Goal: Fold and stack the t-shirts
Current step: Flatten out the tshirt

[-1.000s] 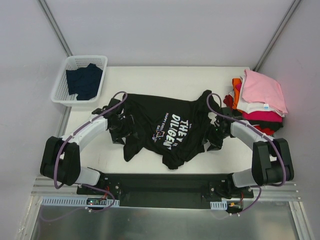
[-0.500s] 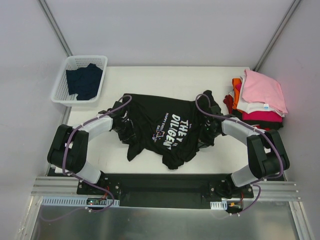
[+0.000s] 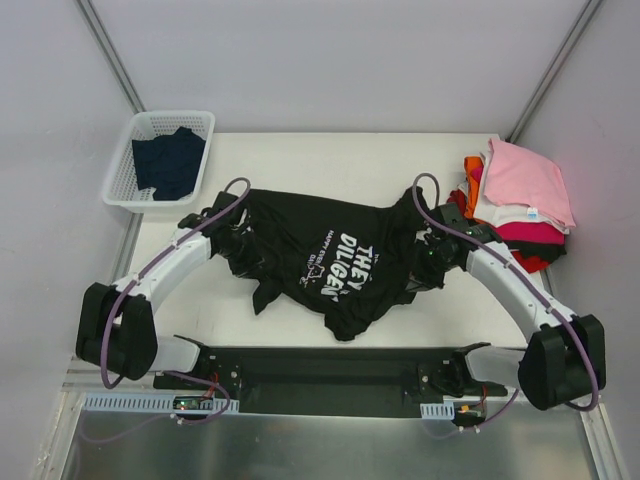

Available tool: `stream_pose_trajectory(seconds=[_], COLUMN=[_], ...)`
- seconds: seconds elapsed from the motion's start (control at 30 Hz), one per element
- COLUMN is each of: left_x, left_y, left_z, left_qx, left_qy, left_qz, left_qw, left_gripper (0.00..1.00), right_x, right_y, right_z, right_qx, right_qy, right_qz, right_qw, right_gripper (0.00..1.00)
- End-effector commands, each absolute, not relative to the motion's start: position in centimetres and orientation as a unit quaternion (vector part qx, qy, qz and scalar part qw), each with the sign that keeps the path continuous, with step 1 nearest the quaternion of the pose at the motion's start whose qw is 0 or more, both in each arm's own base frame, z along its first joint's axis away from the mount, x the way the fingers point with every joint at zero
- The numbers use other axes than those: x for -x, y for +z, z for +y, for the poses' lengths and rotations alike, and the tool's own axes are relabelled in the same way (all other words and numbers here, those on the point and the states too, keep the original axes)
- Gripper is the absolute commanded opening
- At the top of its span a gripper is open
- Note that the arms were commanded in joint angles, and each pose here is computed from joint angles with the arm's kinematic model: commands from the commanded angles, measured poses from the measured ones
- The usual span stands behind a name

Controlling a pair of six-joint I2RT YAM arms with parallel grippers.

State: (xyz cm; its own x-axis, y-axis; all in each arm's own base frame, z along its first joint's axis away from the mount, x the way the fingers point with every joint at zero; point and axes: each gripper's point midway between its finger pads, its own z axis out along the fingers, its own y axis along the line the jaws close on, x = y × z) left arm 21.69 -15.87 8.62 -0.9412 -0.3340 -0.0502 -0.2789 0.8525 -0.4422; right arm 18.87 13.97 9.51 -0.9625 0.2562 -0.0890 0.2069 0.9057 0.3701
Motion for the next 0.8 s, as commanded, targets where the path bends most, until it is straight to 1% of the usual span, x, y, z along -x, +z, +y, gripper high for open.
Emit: stream_pose_trajectory(seconds=[0.0, 0.17, 0.33, 0.4, 0.43, 0.47, 0.53, 0.57, 0.6, 0.63, 0.67, 0.7, 0.73, 0.77], left_x=[-19.6, -18.4, -16.7, -16.3, -15.8, -15.5, -14.7, -14.5, -14.2, -14.0, -13.8, -13.6, -13.5, -13.5], left_y=[10.9, 12.1, 12.4, 12.4, 12.0, 11.8, 11.1, 11.0, 10.9, 10.6, 10.6, 10.6, 10.7, 10.7], left_z=[-14.5, -13.5, -12.9, -12.9, -12.8, -12.8, -12.6, -12.5, -12.5, -12.5, -12.4, -12.4, -12.4, -12.2], left_qx=[0.140, 0.129, 0.120, 0.119, 0.120, 0.121, 0.125, 0.126, 0.126, 0.128, 0.129, 0.129, 0.129, 0.128], left_qy=[-0.193, -0.177, -0.169, -0.173, -0.172, -0.172, -0.170, -0.169, -0.170, -0.169, -0.169, -0.169, -0.170, -0.167], left_qz=[0.969, 0.973, 0.977, 0.976, 0.977, 0.977, 0.977, 0.977, 0.977, 0.977, 0.977, 0.977, 0.977, 0.977], left_qw=[0.063, 0.065, 0.053, 0.051, 0.043, 0.037, 0.026, 0.024, 0.022, 0.018, 0.016, 0.018, 0.017, 0.019], left_gripper=[0.04, 0.07, 0.08, 0.09, 0.10, 0.10, 0.14, 0.16, 0.18, 0.27, 0.33, 0.39, 0.53, 0.59], right_x=[-15.4, -13.5, -11.3, -10.6, -10.3, -10.0, -9.7, -9.4, -9.4, -9.3, -9.3, -9.3, -9.5, -9.7], right_y=[11.0, 12.3, 12.7, 12.3, 11.9, 11.7, 11.2, 10.9, 10.7, 10.6, 10.5, 10.5, 10.5, 10.6], right_z=[12.0, 10.8, 9.5, 9.0, 8.8, 8.7, 8.6, 8.7, 8.7, 8.7, 8.8, 8.8, 8.8, 8.7], right_qx=[-0.133, -0.127, -0.117, -0.109, -0.106, -0.105, -0.099, -0.097, -0.096, -0.094, -0.095, -0.093, -0.094, -0.093], right_qy=[0.135, 0.120, 0.094, 0.082, 0.077, 0.075, 0.070, 0.070, 0.069, 0.070, 0.070, 0.070, 0.067, 0.064], right_qz=[0.982, 0.984, 0.989, 0.991, 0.991, 0.991, 0.992, 0.992, 0.992, 0.992, 0.991, 0.992, 0.992, 0.992], right_qw=[0.028, 0.027, 0.005, -0.006, -0.014, -0.021, -0.034, -0.043, -0.050, -0.054, -0.057, -0.057, -0.057, -0.054], right_gripper=[0.02, 0.02, 0.04, 0.08, 0.10, 0.19, 0.31, 0.40, 0.43, 0.47, 0.49, 0.50, 0.50, 0.50])
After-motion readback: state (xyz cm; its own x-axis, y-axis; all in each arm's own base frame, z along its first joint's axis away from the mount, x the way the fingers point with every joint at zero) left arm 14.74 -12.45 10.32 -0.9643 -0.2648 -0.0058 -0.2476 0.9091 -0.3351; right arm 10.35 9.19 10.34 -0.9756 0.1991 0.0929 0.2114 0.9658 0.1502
